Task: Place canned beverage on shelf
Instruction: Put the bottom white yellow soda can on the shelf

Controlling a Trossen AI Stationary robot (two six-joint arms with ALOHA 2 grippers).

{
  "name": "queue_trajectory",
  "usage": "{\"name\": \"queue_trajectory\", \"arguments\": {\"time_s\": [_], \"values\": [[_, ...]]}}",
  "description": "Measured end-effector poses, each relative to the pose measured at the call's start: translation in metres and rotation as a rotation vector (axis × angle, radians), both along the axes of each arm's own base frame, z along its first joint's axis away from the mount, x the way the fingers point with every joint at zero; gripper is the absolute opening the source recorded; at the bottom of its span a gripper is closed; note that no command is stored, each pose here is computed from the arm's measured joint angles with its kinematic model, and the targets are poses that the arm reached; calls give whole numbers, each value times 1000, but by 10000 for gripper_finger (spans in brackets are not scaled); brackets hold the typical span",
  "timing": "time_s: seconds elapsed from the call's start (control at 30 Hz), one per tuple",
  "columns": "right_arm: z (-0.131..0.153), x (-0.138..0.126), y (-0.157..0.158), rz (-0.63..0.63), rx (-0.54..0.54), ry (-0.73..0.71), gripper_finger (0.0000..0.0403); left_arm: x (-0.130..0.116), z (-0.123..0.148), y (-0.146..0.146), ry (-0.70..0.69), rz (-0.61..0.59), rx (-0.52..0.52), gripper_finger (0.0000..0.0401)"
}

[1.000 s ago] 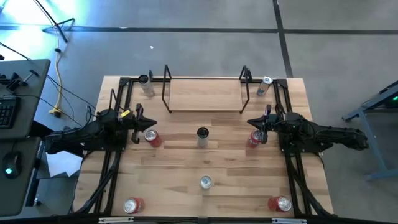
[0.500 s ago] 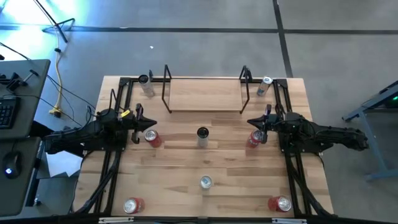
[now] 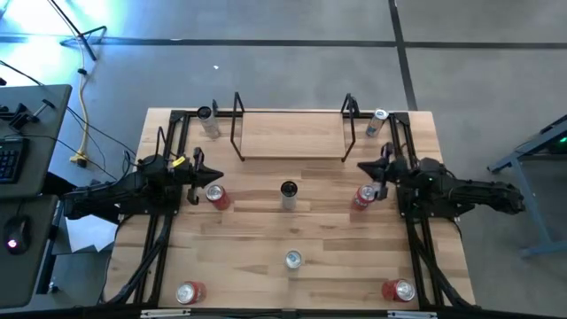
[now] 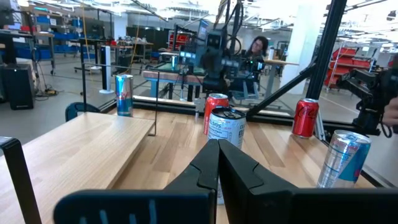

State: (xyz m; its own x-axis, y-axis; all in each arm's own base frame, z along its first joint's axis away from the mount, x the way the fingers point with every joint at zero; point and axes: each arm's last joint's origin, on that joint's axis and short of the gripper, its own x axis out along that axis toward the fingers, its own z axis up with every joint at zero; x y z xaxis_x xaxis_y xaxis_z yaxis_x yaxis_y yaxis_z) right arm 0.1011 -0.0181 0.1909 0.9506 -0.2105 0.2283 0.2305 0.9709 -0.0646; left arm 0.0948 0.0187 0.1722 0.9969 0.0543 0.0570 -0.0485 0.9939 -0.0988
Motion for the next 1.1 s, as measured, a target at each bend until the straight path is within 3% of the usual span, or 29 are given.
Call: {"name": "queue_trajectory", "arguments": {"time_s": [0.13,0.4,0.73,0.9,1.1], "values": [[13,-2,-1,-41,-20,-113,0,0,0,0,2,4,35,1],[35,21,-6,-82,-17,20,0,0,0,1,4,32,71,1],[66,71,-1,-9,-22,156,0,0,2,1,-22,32,40,1],[68,103,9,22,57,229,3,-1,6,1,-57,33,48,1],[62,148,31,63,80,371,49,0,5,1,-49,30,27,1]]}}
